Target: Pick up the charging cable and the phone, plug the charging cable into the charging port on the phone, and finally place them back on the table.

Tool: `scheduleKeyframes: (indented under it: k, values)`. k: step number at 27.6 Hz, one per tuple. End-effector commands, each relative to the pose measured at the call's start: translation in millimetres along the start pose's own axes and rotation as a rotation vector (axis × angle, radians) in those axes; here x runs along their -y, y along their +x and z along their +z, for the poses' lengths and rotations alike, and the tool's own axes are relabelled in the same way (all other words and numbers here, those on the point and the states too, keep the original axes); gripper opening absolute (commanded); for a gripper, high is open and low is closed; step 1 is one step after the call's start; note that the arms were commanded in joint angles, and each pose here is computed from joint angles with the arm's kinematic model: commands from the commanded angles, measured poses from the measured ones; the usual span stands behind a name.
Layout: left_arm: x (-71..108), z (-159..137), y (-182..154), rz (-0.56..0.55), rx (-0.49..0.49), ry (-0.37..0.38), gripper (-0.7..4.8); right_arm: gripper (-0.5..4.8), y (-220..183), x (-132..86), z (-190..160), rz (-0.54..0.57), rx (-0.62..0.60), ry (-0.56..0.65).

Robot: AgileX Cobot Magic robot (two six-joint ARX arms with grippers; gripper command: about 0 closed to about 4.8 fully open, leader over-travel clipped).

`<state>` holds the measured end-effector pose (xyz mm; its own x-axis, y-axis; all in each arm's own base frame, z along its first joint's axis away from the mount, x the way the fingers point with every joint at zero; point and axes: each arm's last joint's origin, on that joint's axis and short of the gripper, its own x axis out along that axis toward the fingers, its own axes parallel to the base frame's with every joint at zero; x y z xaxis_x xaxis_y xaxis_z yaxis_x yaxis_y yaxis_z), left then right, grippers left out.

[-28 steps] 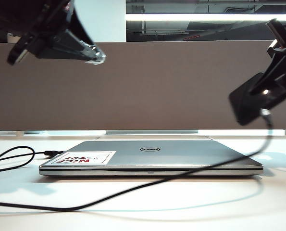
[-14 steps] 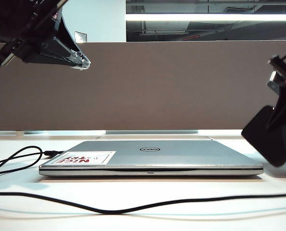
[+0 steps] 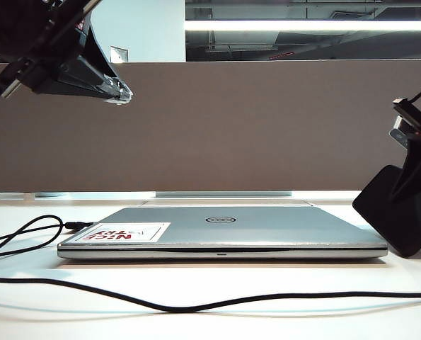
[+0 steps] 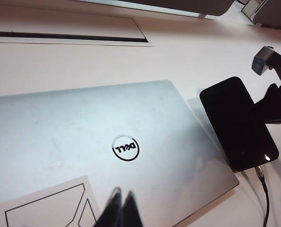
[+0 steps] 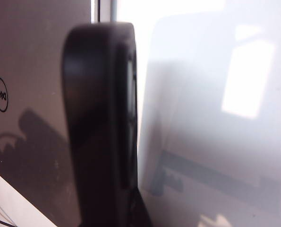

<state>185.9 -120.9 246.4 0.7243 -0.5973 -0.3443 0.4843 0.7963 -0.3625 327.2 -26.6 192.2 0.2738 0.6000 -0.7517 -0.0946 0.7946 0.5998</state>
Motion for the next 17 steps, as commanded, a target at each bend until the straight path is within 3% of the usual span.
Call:
scheduleKeyframes:
  k: [1, 2, 3, 11, 17]
  values:
    - [1.3, 2.8, -0.8, -0.008, 0.012, 0.006, -0.05, 0.87, -2.3, -0.6, 5.0, -0.023, 0.04, -0.035]
    - [1.3, 2.8, -0.8, -0.008, 0.012, 0.006, -0.05, 1.57, -2.3, -0.5, 5.1, -0.024, 0.04, -0.034]
    - [1.3, 2.8, -0.8, -0.008, 0.012, 0.006, -0.05, 1.77, -2.3, -0.1, 5.0, -0.039, 0.039, -0.033]
    - [1.4, 2.9, -0.8, -0.008, 0.012, 0.006, -0.05, 1.76, -6.2, 1.0, 3.8, -0.164, 0.008, -0.013]
    - [1.4, 3.0, -1.0, -0.008, 0.013, 0.007, -0.05, 1.76, -26.0, -10.1, 19.0, -0.279, 0.018, -0.019]
